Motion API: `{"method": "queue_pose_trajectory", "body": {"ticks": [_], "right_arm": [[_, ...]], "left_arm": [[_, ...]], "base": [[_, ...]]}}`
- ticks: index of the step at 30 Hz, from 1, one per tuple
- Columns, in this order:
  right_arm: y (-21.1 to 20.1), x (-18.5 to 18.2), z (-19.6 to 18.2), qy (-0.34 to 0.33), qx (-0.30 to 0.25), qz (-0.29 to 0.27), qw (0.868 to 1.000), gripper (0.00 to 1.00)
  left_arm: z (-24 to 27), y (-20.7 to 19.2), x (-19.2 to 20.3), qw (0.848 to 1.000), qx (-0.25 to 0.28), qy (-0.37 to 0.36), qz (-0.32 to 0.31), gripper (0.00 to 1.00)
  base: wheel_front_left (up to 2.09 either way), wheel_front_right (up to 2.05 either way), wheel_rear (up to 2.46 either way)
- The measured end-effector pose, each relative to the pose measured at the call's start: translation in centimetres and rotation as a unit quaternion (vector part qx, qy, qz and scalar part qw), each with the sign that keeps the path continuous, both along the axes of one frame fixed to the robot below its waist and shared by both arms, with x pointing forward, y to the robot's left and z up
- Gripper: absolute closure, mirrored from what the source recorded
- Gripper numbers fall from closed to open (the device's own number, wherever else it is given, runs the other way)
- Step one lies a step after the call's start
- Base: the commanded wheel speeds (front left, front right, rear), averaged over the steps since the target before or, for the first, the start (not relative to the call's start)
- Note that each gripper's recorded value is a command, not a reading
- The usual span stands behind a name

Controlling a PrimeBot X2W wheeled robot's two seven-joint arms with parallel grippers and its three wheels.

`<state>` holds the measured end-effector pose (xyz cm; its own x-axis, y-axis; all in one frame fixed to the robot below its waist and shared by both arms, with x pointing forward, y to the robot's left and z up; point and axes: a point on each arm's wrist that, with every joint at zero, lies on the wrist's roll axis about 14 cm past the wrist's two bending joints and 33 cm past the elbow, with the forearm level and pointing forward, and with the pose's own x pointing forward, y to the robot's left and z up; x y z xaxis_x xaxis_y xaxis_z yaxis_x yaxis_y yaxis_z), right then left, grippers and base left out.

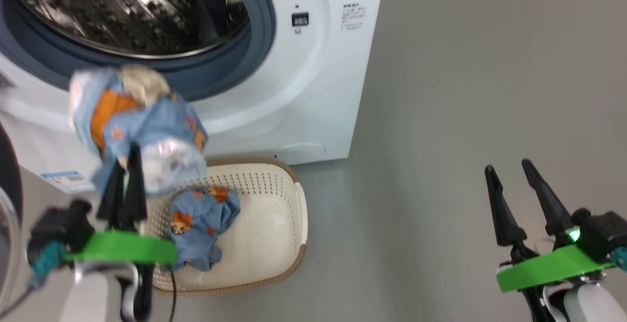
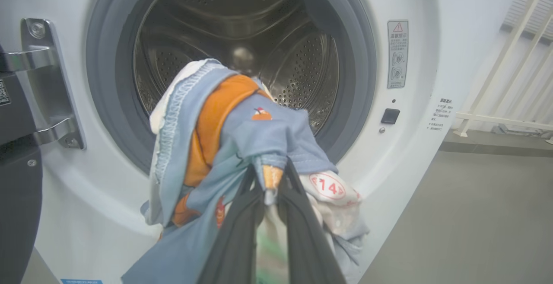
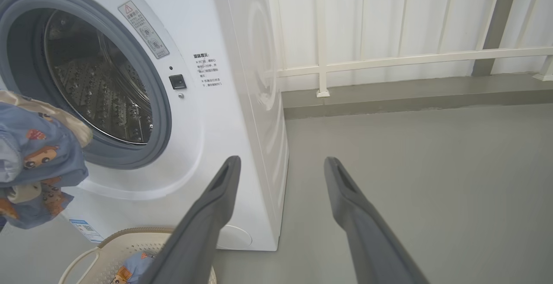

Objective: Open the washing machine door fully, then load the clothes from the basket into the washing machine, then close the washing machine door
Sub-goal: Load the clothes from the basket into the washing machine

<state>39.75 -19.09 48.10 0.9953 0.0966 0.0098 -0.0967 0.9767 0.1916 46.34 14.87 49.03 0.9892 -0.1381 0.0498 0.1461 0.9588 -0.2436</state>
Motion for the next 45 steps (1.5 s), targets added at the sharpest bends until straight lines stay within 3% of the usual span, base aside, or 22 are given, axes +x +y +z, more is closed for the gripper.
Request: {"method": "queue_pose_trajectory", "body": {"ticks": [19,32,33,34,45], "right_arm": [[-0.4,4.0,-2.8,0.025,0.011,-0.017,0.999,0.0],[-2.7,3.7,-3.8,0.043,-0.001,-0.051,0.998,0.0],[-2.9,3.6,-3.9,0.045,-0.003,-0.053,0.998,0.0],[-3.1,3.4,-4.0,0.047,-0.004,-0.056,0.997,0.0],[-3.7,3.2,-4.5,0.054,-0.008,-0.065,0.996,0.0]], "left_arm": [[4.9,-2.5,16.6,0.998,-0.005,-0.059,-0.012,1.0],[3.1,-3.0,22.9,0.998,0.047,-0.039,-0.004,1.0],[2.9,-3.0,23.1,0.998,0.053,-0.039,-0.002,0.56],[2.6,-3.1,23.3,0.998,0.05,-0.037,0.0,0.0],[1.7,-3.6,23.5,0.998,0.045,-0.035,0.002,0.0]], "base": [[0.0,0.0,0.0],[0.0,0.0,0.0],[0.0,0.0,0.0],[0.0,0.0,0.0],[0.0,0.0,0.0]]}}
